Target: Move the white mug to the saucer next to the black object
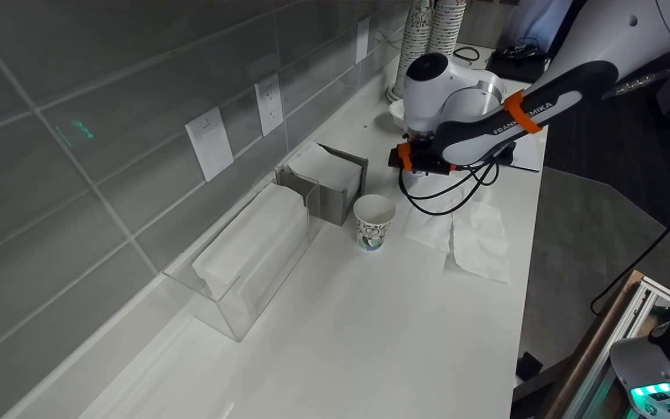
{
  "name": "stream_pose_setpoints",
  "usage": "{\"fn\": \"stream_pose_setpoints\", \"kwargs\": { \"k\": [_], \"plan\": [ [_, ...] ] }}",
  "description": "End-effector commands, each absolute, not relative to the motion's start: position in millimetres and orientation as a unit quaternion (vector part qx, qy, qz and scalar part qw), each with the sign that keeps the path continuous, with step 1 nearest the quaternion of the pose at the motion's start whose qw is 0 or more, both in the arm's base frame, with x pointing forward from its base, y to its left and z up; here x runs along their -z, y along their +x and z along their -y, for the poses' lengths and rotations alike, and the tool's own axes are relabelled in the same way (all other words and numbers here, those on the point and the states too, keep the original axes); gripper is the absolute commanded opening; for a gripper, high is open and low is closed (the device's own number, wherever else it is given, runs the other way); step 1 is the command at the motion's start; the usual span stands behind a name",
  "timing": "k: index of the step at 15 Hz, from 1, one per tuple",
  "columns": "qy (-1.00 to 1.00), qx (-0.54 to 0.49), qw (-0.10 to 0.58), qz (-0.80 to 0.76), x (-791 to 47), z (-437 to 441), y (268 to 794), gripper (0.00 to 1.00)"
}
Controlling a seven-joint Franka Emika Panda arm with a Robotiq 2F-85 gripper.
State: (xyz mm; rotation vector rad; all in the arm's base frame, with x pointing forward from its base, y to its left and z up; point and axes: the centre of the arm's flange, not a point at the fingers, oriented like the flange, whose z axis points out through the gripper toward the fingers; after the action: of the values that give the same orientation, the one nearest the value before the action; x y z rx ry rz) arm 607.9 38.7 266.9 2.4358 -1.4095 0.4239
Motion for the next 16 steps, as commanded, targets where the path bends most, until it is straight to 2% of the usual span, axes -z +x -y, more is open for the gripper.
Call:
{"fn": "stream_pose_setpoints", "kwargs": {
  "k": [1,2,3,10,16],
  "plan": [
    [0.844,-0.155,0.142,0.493,-263.0,-34.5,618.1,0.08],
    [0.844,-0.157,0.144,0.493,-265.0,-33.7,617.5,0.02],
    [0.843,-0.159,0.145,0.493,-269.4,-33.3,616.7,0.00],
    [0.825,-0.189,0.137,0.515,-321.5,-28.7,605.3,0.03],
    [0.751,-0.196,0.140,0.615,-367.5,34.0,598.1,0.03]
  ]
}}
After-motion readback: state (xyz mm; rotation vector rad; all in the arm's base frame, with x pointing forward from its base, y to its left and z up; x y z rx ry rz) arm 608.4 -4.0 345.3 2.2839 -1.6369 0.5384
